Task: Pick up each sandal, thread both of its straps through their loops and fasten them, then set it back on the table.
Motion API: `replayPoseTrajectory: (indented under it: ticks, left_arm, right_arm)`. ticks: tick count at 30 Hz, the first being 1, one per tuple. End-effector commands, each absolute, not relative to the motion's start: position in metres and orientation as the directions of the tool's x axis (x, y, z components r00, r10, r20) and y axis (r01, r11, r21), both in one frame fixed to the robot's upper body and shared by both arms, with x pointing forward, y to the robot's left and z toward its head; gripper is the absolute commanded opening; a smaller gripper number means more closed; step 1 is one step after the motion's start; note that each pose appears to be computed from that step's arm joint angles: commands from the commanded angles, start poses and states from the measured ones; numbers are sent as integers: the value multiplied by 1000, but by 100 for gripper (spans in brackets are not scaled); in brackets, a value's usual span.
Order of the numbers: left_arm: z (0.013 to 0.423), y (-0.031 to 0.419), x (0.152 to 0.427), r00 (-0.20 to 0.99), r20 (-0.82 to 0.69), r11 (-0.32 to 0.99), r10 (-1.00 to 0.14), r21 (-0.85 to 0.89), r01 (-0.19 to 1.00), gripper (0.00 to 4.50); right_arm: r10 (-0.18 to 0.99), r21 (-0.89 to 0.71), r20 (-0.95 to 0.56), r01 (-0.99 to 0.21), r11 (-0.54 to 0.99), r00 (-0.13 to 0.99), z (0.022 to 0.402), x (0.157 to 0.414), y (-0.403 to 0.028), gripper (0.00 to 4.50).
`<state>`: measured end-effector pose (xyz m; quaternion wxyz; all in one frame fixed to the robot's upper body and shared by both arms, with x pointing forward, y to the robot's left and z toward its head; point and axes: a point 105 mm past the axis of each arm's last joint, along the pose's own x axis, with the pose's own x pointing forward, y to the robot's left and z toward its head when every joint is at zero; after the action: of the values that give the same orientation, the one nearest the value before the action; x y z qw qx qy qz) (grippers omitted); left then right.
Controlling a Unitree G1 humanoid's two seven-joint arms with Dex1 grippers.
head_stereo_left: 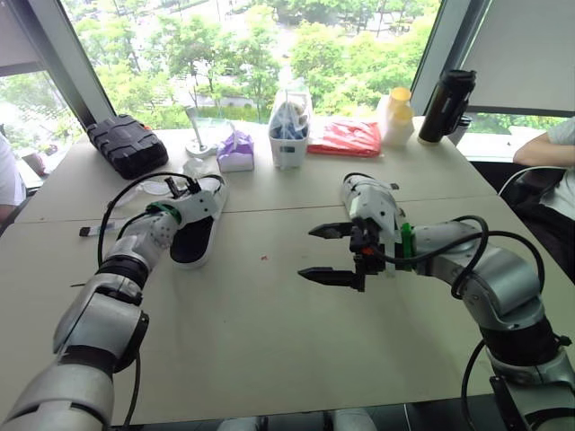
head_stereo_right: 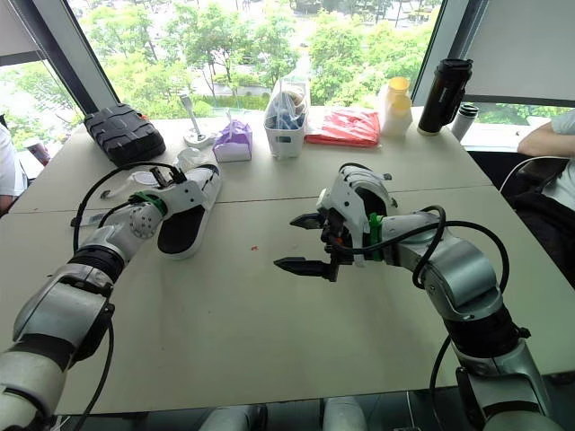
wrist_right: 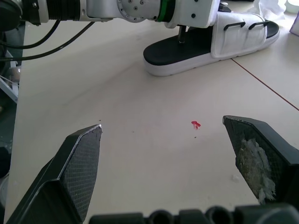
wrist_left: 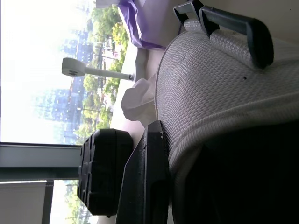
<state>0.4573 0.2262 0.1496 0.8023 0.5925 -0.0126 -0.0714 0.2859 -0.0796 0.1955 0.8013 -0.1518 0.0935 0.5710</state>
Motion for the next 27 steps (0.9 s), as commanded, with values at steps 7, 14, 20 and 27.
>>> replayPoseTrajectory:
  ticks: [7, 14, 20, 27]
  left_arm:
    - [188, 167, 425, 813, 44, 179, -581, 981, 74, 2]
    - [191, 126, 353, 405, -88, -67, -910, 996, 65, 2]
    - [172, 118, 312, 149, -193, -184, -970, 980, 69, 2]
    - [159, 110, 310, 97, -272, -269, -957, 962, 51, 2]
  right_arm:
    - [860, -182, -334, -922, 342, 385, 202, 295, -100, 450]
    - [810, -230, -362, -886, 402, 461, 206, 314, -133, 450]
    - [783, -249, -380, -870, 425, 492, 204, 323, -147, 450]
    - [789, -245, -388, -879, 410, 476, 202, 319, -145, 450]
